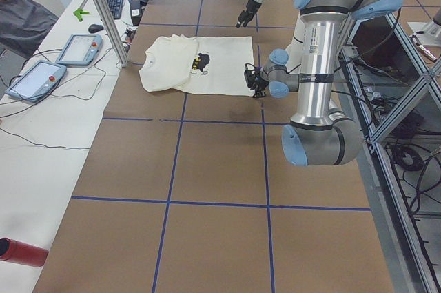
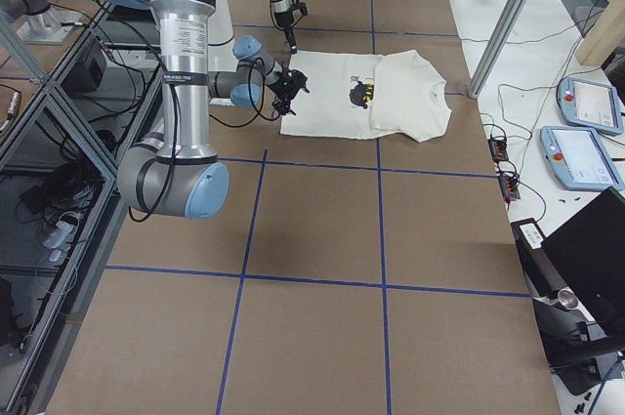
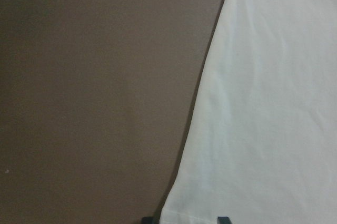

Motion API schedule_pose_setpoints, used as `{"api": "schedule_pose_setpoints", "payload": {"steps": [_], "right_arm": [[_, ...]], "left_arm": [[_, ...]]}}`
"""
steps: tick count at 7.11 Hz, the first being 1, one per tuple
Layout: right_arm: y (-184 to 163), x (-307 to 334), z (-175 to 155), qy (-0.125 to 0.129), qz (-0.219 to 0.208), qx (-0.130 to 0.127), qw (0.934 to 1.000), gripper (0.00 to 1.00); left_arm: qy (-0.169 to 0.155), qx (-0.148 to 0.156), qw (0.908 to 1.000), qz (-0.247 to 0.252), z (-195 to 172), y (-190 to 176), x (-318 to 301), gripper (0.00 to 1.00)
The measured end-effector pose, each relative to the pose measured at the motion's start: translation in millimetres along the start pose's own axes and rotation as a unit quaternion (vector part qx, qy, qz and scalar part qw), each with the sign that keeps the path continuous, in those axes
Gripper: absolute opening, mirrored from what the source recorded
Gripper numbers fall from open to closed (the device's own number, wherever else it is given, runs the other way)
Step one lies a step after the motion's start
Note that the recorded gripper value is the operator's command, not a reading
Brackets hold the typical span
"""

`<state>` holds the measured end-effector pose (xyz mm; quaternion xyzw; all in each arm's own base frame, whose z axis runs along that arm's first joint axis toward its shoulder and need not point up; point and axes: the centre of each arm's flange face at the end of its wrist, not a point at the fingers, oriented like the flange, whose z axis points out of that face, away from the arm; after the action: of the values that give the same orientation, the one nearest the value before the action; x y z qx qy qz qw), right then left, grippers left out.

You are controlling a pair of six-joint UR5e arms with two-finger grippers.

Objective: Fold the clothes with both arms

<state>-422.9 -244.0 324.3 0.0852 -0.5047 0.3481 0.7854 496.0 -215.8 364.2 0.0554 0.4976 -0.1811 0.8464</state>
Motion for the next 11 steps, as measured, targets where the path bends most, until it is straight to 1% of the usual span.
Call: {"api": "schedule_pose_setpoints", "payload": {"steps": [5,7,8,10,11], "right_arm": [[4.6,0.4,0.4,0.000,-0.001,-0.002,1.0000,0.98],[6.7,2.6,2.6,0.003,-0.003,-0.002,1.0000,0.93],[10.2,8.4,8.1,0.016,-0.004,0.001,0.9999,0.91],[24.2,25.0,18.2,0.056,-0.015,0.009,0.9983,0.94],[32.9,30.3,19.3,0.066,-0.017,0.005,0.9977,0.94]], "left_arm": [[0.002,0.000,1.0000,-0.002,-1.2,0.2,1.1,0.00],[0.019,-0.002,0.9998,-0.006,-18.0,-3.2,11.2,0.00],[0.034,-0.002,0.9994,-0.010,-32.3,-6.7,19.9,0.00],[0.060,-0.002,0.9981,-0.017,-56.7,-14.4,33.8,0.00],[0.065,0.000,0.9977,-0.019,-62.1,-17.5,36.6,0.00]]}}
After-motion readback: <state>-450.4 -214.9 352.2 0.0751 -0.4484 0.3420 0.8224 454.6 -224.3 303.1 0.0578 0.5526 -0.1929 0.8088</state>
